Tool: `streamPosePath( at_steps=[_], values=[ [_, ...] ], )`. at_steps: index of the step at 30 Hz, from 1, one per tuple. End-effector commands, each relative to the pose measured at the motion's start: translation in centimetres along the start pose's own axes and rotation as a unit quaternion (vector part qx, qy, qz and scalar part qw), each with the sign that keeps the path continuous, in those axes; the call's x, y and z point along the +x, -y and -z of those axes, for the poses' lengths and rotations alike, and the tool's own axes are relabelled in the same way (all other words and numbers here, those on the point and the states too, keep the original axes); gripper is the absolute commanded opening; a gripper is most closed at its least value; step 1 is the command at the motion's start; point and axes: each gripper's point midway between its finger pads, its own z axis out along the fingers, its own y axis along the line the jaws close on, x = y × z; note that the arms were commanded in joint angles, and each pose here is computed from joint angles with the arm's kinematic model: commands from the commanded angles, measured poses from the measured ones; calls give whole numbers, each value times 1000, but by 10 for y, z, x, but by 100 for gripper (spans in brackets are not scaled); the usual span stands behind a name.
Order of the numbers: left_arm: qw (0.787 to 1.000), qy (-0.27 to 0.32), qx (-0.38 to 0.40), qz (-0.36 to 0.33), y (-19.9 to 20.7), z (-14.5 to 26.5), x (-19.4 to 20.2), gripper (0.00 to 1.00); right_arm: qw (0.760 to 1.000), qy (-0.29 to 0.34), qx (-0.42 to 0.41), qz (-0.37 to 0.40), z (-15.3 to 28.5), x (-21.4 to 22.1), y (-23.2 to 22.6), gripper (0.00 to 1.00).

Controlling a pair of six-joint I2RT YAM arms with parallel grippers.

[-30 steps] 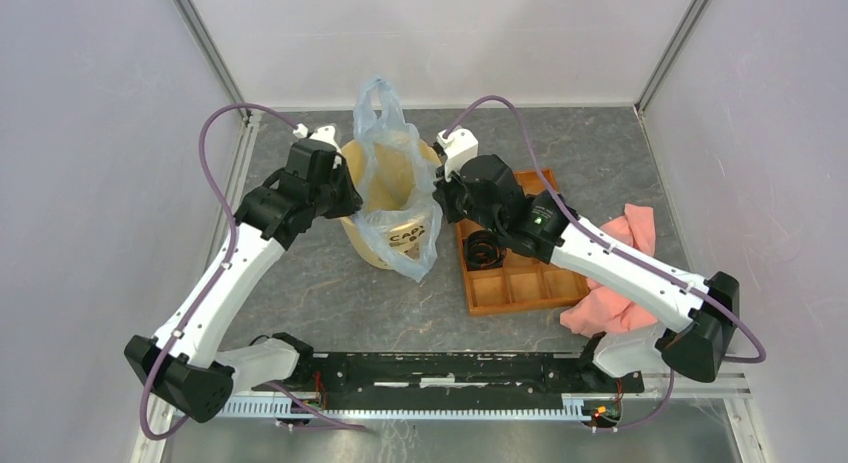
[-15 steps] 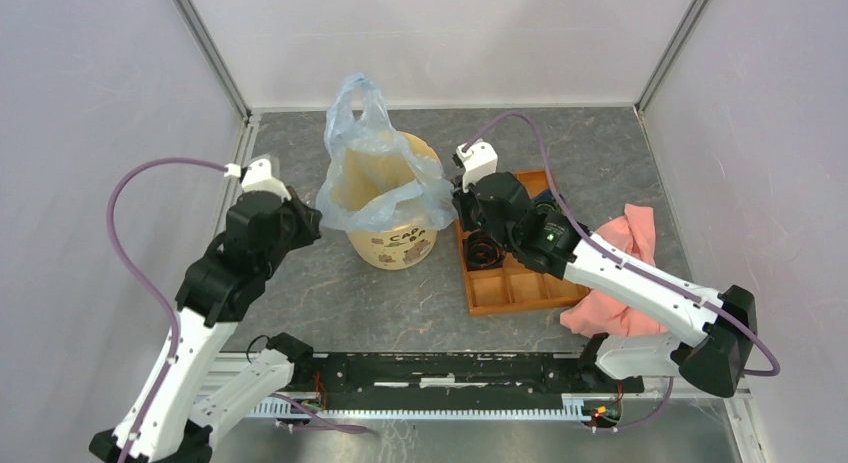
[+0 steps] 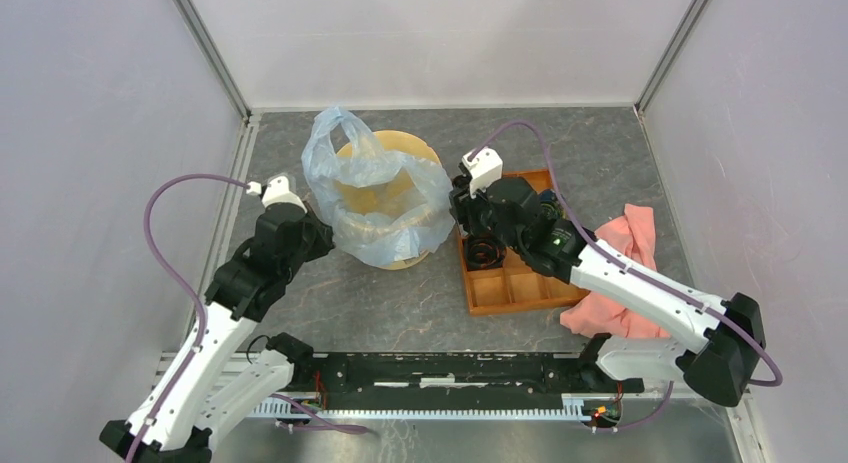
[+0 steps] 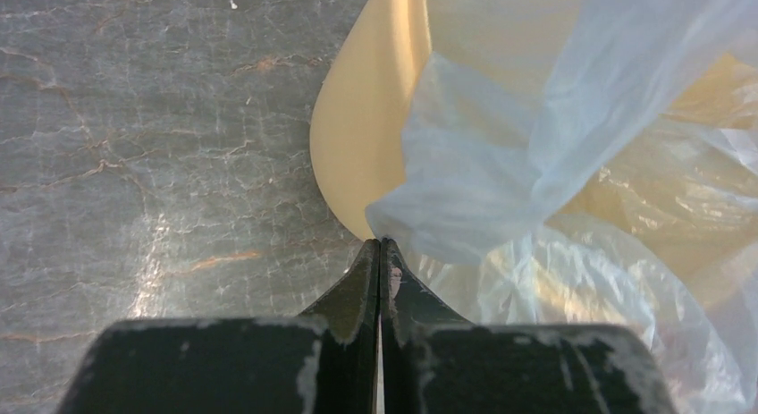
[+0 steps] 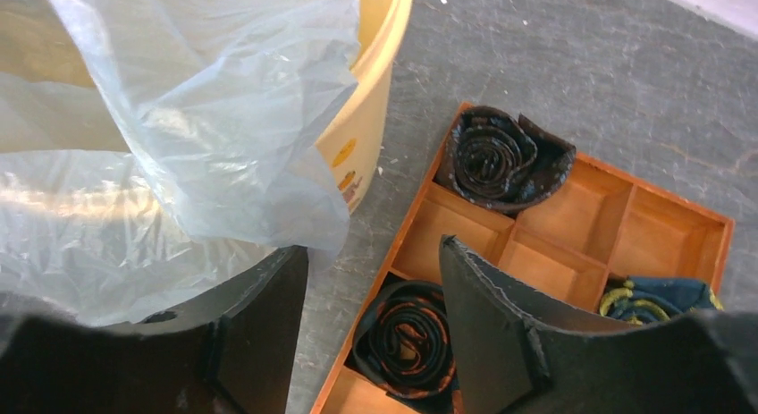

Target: Put the trash bags into the trash bin

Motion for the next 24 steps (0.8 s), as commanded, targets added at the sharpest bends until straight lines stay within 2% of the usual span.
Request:
streamPosePath(
  at_steps=[1, 3, 6, 10, 12, 14, 18, 21, 24],
  values=[
    [999, 34, 27, 21, 21, -11, -20, 2, 996, 75, -47, 16, 7, -36, -3, 59],
    [999, 40, 22, 18, 20, -11, -23, 2, 992, 97, -83, 6, 3, -38, -6, 54],
    [999, 45, -3, 14, 11, -15, -25, 2, 982, 137, -130, -20, -2, -42, -7, 36],
    [998, 38, -44, 19, -5, -25, -16, 2, 977, 166, -133, -30, -17, -37, 3, 25],
    [998, 38, -55, 22, -11, -28, -13, 2, 977, 165, -133, -26, -27, -36, 5, 23],
    [997, 41, -53, 24, -13, -28, -11, 6, 979, 151, -133, -16, -37, -34, 5, 24],
    [999, 30, -40, 7, -9, -19, -15, 26, 991, 90, -99, 2, -45, -31, 16, 28],
    [998, 17, -57, -9, -15, 1, -22, 42, 998, 38, -54, -5, -24, -18, 34, 41],
    [998, 12, -53, -8, -18, 25, -24, 57, 999, 38, -39, 5, 2, -8, 43, 61]
  ],
)
